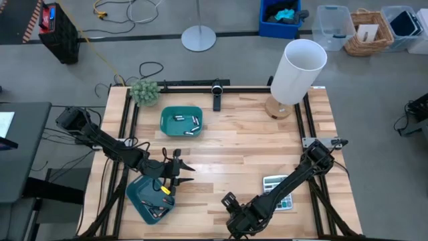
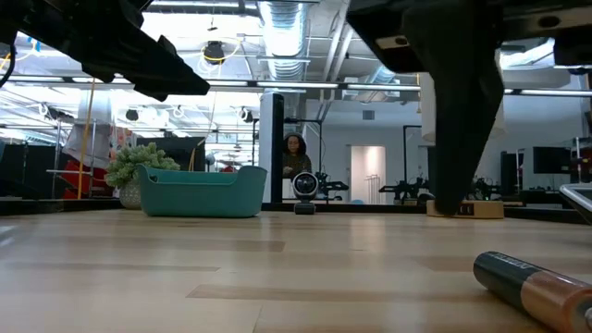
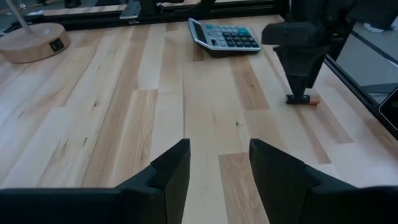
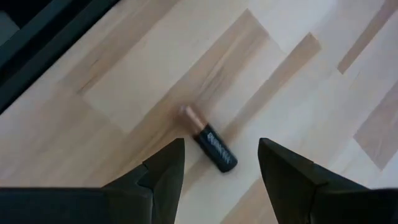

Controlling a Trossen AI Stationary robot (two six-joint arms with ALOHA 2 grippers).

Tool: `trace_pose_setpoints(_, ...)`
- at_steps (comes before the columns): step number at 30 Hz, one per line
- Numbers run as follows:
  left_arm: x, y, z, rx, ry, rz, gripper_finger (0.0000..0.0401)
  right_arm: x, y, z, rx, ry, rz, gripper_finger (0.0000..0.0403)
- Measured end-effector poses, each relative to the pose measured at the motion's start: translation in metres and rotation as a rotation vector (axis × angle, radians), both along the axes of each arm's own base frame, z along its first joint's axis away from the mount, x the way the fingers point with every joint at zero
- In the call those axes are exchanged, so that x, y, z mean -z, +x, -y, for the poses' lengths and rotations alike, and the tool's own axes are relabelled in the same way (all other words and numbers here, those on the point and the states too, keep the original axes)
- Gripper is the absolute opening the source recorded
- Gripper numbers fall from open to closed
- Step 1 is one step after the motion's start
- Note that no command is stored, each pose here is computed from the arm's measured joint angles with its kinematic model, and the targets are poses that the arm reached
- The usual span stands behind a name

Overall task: Sort batteries
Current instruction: Put the black battery into the blue bin

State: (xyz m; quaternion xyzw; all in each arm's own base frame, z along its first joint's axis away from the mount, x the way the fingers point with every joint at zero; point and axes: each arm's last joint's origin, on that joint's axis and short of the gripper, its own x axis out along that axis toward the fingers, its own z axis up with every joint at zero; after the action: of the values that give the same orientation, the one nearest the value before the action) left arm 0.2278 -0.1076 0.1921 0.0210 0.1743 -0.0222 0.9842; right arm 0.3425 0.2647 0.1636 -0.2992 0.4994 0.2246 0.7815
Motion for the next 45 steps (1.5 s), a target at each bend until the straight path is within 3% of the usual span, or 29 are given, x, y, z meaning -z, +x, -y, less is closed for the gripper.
trace_pose_setpoints(17, 0.002, -0.001, -0.001, -0.008, 0.016, -0.024, 0.016, 0.025, 0.011, 0.0, -0.04, 0.023, -0.038, 0.0217)
trace_pose_setpoints(34, 0.003, -0.001, -0.001, -0.008, 0.026, -0.026, 0.016, 0.027, 0.025, 0.016, -0.025, 0.116, -0.089, 0.0079)
trace_pose_setpoints(45, 0.002, -0.001, -0.002, -0.041, 0.043, -0.019, 0.016, 0.027, 0.031, 0.024, -0.002, 0.14, -0.09, 0.0054)
